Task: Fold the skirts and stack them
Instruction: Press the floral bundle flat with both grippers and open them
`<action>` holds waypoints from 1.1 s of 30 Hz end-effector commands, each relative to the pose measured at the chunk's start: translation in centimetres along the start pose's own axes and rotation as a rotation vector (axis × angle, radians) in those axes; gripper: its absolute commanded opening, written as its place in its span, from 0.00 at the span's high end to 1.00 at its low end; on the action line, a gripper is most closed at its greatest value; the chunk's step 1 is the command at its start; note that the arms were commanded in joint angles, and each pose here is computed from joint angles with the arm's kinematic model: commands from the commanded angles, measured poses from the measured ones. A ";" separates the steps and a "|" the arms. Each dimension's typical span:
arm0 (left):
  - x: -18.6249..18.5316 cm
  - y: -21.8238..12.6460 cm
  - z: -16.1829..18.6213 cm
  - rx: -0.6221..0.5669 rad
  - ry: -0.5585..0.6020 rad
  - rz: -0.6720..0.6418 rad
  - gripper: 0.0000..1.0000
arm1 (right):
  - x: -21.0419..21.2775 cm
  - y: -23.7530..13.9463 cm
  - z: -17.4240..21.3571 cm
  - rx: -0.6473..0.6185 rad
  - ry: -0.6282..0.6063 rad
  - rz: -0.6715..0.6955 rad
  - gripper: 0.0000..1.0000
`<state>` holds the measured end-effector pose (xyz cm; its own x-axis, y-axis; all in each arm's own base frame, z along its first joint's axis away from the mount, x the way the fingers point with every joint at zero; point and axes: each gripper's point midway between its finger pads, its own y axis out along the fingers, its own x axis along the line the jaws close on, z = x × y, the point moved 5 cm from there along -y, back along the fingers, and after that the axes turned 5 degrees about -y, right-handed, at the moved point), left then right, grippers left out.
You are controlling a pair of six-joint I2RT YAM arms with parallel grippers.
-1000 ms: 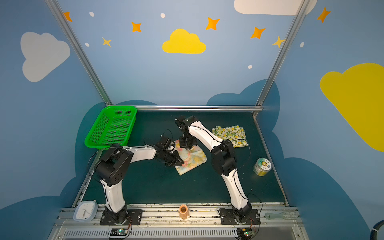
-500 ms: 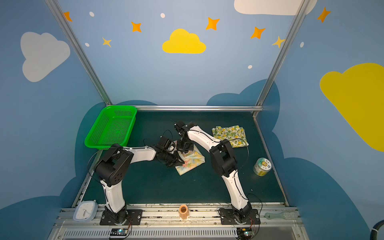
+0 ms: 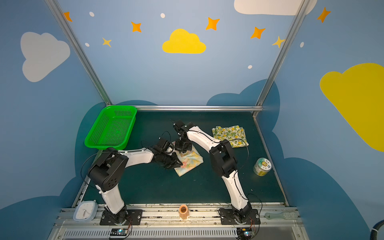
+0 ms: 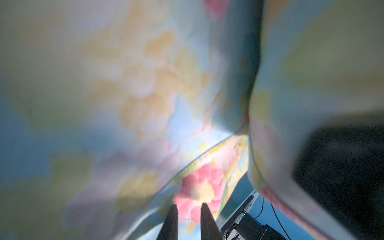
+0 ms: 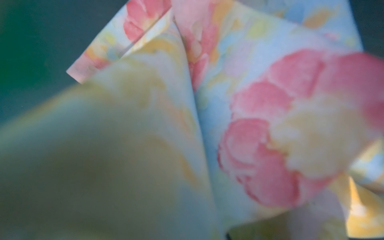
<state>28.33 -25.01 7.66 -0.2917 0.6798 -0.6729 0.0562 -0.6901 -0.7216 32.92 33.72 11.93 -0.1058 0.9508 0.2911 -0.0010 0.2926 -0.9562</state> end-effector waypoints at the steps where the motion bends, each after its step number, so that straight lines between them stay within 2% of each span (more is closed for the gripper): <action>1: -1.0 -2.6 0.2 -0.040 0.003 -0.001 0.77 | 0.7 -0.6 -0.4 -0.019 0.005 -0.035 1.00; 4: -1.1 -4.2 0.1 -0.061 0.020 -0.014 0.77 | 0.7 -0.3 -0.5 -0.016 0.008 -0.036 1.00; 9: 1.4 -4.6 -0.6 -0.074 0.005 -0.086 0.77 | 0.8 -0.5 -0.4 -0.019 0.006 -0.039 1.00; 13: 3.2 -3.5 -0.8 -0.067 -0.001 -0.131 0.78 | 0.7 -0.7 -0.4 -0.025 0.002 -0.032 1.00; 25: 6.1 -0.2 -0.9 -0.018 -0.048 -0.153 0.79 | 1.8 -0.8 0.4 -0.022 -0.010 -0.032 1.00; 33: 6.8 0.4 -0.7 -0.006 -0.054 -0.162 0.79 | 2.3 1.3 1.0 0.024 -0.008 -0.026 1.00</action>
<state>28.25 -21.23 5.78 -0.3169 0.7202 -0.6171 0.0543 -0.6358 -0.7699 32.02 35.30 11.81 -0.1180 0.9456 0.3032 -0.0042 0.3049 -0.9524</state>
